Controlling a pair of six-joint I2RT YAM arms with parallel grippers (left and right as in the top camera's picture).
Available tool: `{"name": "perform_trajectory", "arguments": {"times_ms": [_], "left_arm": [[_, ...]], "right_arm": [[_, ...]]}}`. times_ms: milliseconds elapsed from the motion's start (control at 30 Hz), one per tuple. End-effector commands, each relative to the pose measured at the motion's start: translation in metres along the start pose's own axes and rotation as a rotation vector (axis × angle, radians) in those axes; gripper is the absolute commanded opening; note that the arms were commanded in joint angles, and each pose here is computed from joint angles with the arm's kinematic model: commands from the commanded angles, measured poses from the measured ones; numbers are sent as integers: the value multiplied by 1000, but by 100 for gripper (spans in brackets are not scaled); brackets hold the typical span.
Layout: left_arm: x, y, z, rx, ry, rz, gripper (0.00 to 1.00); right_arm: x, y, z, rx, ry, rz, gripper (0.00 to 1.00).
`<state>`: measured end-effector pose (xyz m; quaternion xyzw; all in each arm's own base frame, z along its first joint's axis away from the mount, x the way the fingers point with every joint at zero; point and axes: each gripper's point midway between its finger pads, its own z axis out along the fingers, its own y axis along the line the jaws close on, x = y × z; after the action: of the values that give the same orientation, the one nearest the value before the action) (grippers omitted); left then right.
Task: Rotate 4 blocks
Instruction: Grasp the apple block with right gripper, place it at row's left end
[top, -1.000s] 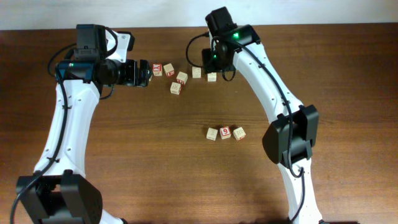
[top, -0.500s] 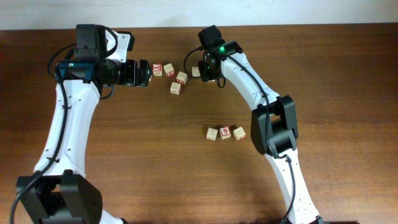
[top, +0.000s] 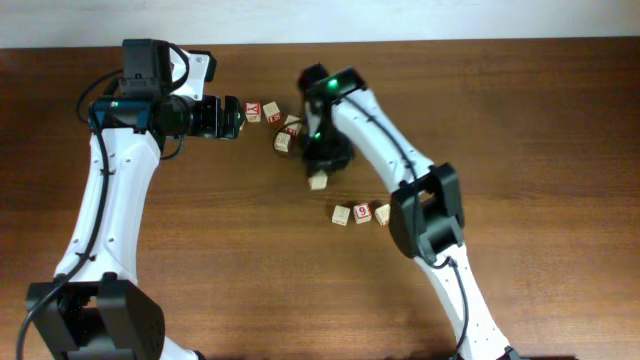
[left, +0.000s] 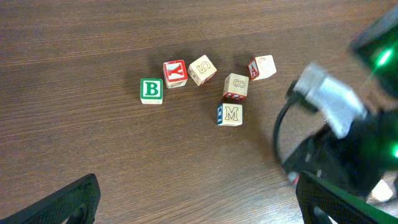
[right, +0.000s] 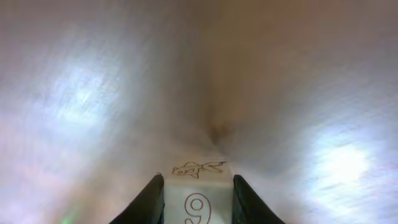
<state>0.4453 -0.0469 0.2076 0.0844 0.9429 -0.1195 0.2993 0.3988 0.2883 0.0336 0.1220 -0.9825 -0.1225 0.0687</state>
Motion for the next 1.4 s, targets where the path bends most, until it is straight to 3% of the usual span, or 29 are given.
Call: {"name": "perform_trajectory", "arguments": {"times_ms": [0, 200, 433, 567, 667, 700, 800, 933, 1033, 1100, 1267, 1367], "left_arm": [[-5, 0, -2, -1, -13, -2, 99], [-5, 0, -2, -1, -13, -2, 99], [-6, 0, -2, -1, -13, -2, 99], [-5, 0, -2, -1, -13, -2, 99], [-5, 0, -2, -1, -13, -2, 99], [-5, 0, -2, -1, -13, -2, 99], [-5, 0, -2, -1, -13, -2, 99], [-6, 0, -2, -1, -13, -2, 99], [-5, 0, -2, -1, -13, -2, 99], [-6, 0, -2, -1, -13, -2, 99], [-5, 0, -2, -1, -13, -2, 99], [-5, 0, -2, -1, -13, -2, 99]], "right_arm": [[21, 31, 2, -3, 45, -13, 28], [53, 0, 3, 199, 150, 66, 28], [66, 0, 2, 223, 196, 65, 40], [59, 3, -6, 206, 161, 35, 39], [31, 14, -72, 116, -37, -14, 39], [28, 16, -150, 18, -215, -35, 40], [49, -2, -245, -65, -411, -31, 40], [80, -34, -292, -43, -506, 12, 40], [116, -72, -269, 35, -388, 111, 39], [136, -89, -227, 70, -227, 158, 40], [132, -119, -124, 96, -83, 196, 40], [139, -155, -80, 239, -64, 262, 40]]}}
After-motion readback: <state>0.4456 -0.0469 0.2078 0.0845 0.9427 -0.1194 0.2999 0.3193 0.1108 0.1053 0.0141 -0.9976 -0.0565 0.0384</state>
